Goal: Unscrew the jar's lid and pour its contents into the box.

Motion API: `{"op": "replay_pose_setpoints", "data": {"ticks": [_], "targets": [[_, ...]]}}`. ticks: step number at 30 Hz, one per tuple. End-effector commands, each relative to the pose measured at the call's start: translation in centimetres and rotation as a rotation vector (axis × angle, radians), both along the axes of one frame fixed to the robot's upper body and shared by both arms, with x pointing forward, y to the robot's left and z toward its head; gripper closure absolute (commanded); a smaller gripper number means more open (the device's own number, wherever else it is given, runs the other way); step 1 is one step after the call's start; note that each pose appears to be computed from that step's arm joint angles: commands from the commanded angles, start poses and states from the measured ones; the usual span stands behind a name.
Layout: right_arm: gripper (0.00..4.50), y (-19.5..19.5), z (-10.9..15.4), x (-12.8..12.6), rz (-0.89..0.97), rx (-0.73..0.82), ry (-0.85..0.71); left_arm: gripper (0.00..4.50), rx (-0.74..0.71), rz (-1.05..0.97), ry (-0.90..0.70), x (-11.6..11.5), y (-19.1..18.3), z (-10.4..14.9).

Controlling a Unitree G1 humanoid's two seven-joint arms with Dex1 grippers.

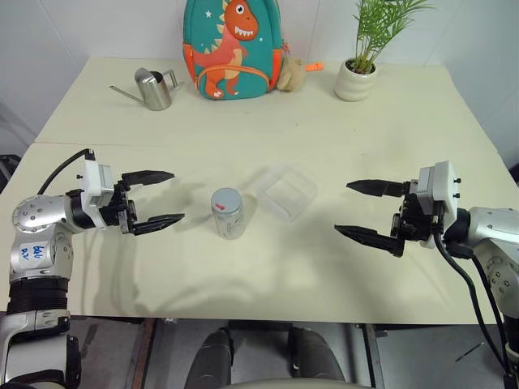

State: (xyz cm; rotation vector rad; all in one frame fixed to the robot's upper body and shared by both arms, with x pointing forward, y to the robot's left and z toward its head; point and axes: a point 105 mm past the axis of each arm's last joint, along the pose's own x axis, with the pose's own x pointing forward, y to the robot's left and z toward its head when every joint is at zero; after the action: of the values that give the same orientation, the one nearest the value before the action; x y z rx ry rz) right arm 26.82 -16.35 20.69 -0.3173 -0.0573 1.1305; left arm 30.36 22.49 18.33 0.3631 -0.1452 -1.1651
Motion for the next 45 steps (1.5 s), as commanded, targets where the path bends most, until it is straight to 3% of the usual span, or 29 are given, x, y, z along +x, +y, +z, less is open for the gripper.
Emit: {"op": "replay_pose_setpoints", "data": {"ticks": [1, 13, 22, 36, 44, 45], "targets": [[0.0, 0.6, 1.1, -0.4, 0.037, 0.014, -0.058, 0.04, 0.005, -0.007, -0.03, -0.7, 0.1, 0.9], [0.0, 5.5, 2.3, -0.9, 0.295, 0.044, -0.098, 0.04, -0.111, 0.016, 0.063, -4.2, -3.8, -2.2], [0.0, 7.8, 2.8, -1.2, 0.411, 0.047, -0.094, 0.04, -0.189, 0.132, 0.046, -2.0, -6.7, -4.3], [0.0, 8.3, 2.4, -1.2, 0.372, 0.062, -0.101, 0.04, -0.298, 0.121, 0.062, 1.1, -10.7, -4.9], [0.0, 7.9, 2.2, -1.2, 0.325, 0.073, -0.099, 2.52, -0.282, 0.095, 0.077, 1.2, -11.0, -5.0], [0.0, 7.8, 2.2, -1.2, 0.318, 0.076, -0.098, 2.55, -0.282, 0.092, 0.079, 1.2, -11.0, -4.9]]}}
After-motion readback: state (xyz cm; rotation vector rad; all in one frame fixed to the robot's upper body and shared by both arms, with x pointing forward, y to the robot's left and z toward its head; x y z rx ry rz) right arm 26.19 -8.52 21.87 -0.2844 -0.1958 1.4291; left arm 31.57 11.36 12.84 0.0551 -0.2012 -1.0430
